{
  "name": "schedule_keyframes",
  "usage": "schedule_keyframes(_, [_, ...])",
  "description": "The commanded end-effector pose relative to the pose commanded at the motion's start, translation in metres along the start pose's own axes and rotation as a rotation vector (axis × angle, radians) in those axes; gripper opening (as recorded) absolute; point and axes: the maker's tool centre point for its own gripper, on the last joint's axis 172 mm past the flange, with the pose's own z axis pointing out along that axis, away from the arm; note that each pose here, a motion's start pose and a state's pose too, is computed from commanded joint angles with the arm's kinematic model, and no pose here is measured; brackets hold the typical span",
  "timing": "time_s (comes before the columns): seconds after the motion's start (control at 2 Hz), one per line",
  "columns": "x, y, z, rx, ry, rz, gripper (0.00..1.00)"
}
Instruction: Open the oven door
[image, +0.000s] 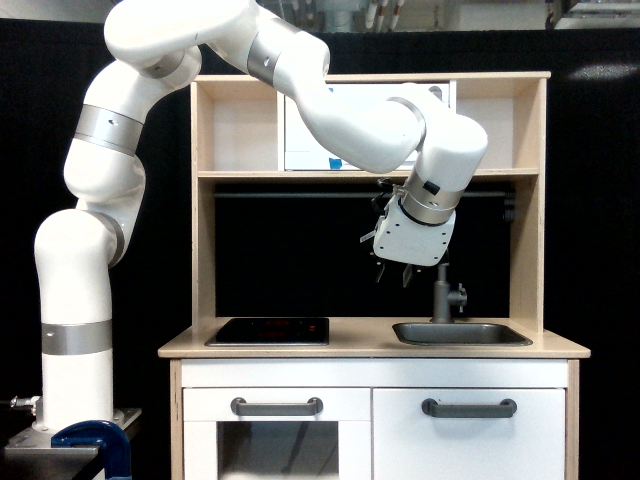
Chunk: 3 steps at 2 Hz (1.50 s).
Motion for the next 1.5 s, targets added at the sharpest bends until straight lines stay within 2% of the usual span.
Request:
schedule_keyframes(0.5, [0.022,-0.005,-0.004,-0.125,0.188,0.026,1.00])
schedule_keyframes(1.0, [0.035,-0.012,-0.016,-0.154,0.425,-0.034,1.00])
schedule_keyframes(1.5, [0.026,-0.006,-0.030,-0.338,0.424,0.048,1.00])
